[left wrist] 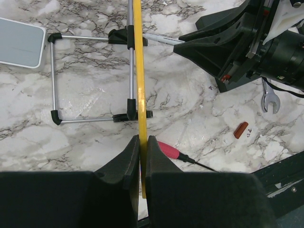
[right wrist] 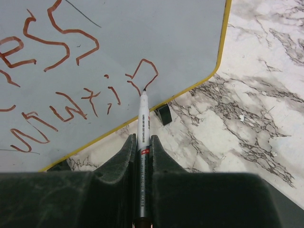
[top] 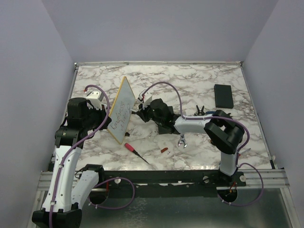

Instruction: Write a sentence on the whiteboard

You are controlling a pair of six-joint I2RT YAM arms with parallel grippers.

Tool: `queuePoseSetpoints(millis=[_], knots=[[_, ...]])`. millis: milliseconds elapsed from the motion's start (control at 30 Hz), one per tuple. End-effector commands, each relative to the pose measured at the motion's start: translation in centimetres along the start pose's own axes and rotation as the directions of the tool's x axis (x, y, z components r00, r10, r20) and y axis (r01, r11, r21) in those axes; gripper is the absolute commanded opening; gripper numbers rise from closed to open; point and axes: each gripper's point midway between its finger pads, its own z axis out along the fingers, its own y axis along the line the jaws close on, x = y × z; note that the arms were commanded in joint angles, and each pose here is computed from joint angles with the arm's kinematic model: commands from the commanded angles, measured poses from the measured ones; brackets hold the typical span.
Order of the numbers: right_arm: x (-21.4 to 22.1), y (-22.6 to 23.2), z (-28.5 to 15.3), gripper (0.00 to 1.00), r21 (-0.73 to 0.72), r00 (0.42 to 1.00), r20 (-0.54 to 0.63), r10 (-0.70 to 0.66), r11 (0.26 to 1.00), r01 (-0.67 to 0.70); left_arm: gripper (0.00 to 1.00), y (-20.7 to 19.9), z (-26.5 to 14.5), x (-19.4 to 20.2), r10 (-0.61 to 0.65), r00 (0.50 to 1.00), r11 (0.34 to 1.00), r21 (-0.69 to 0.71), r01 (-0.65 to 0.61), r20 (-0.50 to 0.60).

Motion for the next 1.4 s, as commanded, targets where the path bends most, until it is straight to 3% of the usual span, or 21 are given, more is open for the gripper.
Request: queuePoseSetpoints(millis=[0, 833, 1367], knots=[[-0.5, 2.2, -0.4, 0.01, -0.104, 1.0, 0.019, -0.003, 0.995, 0.005, 0.0, -0.6, -0.1, 0.4, 0.01, 1.0, 0.999, 0.032, -0.009, -0.006], [-2.0, -1.1, -2.9, 0.01, 0.022, 0.999, 0.043, 0.02, 1.0, -0.021, 0.0, -0.6, -0.1, 0.4, 0.011, 1.0, 0.999, 0.034, -0.011, -0.007], [-3.8, -1.5, -1.4, 0.0, -0.024, 0.996, 0.086, 0.026, 0.999, -0.024, 0.0, -0.7, 0.0, 0.4, 0.01, 1.0, 0.999, 0.036, -0.01, -0.011]])
